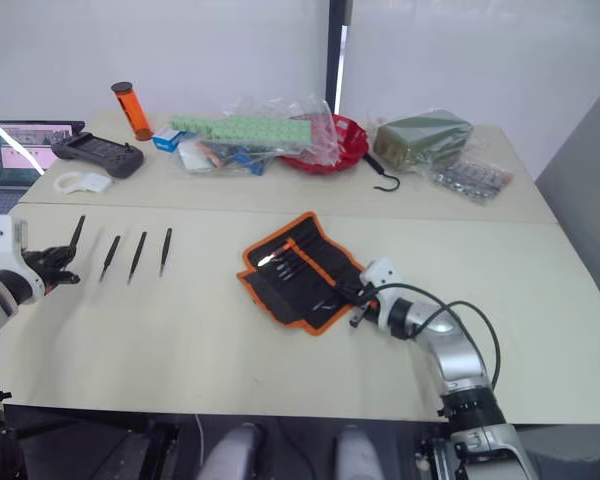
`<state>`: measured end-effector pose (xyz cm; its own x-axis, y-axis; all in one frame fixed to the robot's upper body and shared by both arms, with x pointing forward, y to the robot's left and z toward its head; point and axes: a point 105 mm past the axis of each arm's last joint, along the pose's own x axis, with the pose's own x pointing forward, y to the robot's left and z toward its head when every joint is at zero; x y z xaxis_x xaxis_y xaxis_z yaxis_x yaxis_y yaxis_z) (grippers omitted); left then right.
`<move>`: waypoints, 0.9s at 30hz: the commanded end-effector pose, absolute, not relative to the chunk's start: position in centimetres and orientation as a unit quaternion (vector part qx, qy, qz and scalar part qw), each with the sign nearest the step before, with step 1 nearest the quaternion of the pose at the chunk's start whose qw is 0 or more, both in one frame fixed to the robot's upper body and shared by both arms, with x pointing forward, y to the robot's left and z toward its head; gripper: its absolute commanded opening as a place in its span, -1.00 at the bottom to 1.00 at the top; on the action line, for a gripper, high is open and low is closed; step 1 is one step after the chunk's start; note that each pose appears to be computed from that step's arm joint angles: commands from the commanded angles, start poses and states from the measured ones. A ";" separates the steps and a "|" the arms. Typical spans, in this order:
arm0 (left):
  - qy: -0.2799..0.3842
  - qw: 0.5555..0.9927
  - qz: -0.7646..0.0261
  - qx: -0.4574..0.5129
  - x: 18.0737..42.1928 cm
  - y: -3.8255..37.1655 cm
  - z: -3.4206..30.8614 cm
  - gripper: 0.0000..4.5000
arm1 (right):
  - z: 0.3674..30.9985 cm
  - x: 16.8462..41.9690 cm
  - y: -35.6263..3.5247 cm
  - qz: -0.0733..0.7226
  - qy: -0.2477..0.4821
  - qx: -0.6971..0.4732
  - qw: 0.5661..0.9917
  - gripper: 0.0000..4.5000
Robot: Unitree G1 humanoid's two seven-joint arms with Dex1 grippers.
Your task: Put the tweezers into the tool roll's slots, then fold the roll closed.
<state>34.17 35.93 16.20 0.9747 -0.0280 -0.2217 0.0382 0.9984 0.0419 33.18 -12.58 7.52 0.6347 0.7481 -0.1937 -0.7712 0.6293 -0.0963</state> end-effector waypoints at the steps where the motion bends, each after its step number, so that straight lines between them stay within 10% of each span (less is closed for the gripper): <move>1: 0.075 0.994 -0.078 0.034 34.8 32.8 19.3 -0.99 | 7.2 33.2 -14.1 0.391 0.077 -0.078 0.914 -1.00; 16: 0.165 0.885 -0.426 0.088 32.7 14.6 20.5 -0.99 | 8.9 33.0 -14.2 0.371 0.036 -0.054 0.927 -1.00; 27: 0.270 0.842 -0.449 0.127 32.4 8.7 18.0 -0.99 | 8.3 32.9 -13.7 0.375 0.052 -0.065 0.923 -1.00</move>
<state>32.27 8.88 17.52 0.4526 -0.6976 -0.5554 0.8366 0.5478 -0.0063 32.91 -13.92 7.92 0.7165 0.6806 -0.1531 -0.6946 0.7165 -0.0653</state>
